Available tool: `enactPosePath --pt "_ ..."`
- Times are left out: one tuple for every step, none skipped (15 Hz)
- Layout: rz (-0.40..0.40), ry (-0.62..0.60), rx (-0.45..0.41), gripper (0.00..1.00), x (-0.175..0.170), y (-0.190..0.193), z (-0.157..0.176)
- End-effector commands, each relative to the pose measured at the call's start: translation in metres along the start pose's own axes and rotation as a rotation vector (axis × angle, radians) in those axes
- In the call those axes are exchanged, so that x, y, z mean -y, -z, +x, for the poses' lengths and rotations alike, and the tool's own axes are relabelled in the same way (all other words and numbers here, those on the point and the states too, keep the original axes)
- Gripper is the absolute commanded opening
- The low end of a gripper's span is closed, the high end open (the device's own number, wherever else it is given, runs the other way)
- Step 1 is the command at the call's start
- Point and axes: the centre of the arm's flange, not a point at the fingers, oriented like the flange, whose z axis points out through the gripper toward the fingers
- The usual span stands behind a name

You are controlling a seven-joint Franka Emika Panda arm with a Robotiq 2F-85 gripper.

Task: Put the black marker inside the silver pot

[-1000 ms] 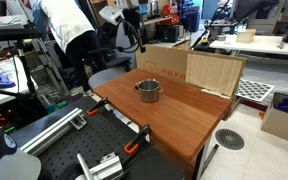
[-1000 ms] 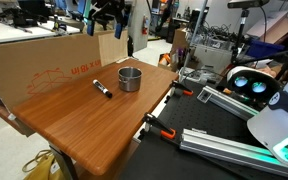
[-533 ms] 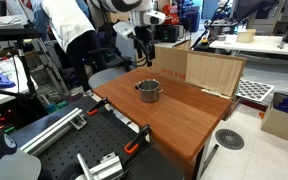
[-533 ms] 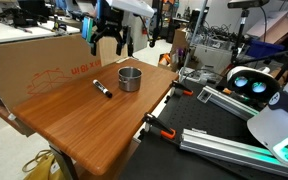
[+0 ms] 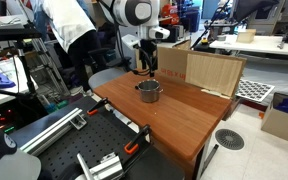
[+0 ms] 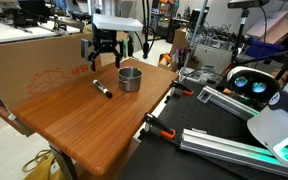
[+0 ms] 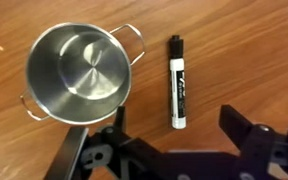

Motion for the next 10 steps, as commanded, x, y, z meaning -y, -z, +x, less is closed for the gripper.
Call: enactPosePath --pt "-0.066 -0.025 0.029 1.0 0.014 -0.011 0.017" --pt "-0.083 -0.028 0.032 1.0 0.017 -0.016 0.019" --pt "-0.092 -0.03 0.037 1.0 0.018 -0.02 0.021" --pt "-0.108 -0.032 0.046 1.0 0.019 -0.026 0.023" --pt "-0.122 -0.032 0.043 1.0 0.02 -0.031 0.025" --pt "-0.137 -0.027 0.035 1.0 0.021 -0.037 0.028" --pt "-0.143 -0.023 0.041 1.0 0.022 -0.041 0.03" --pt "-0.151 -0.018 0.041 1.0 0.023 -0.046 0.031" --pt "-0.154 -0.007 0.042 1.0 0.026 -0.05 0.032" --pt "-0.156 0.003 0.041 1.0 0.029 -0.054 0.032"
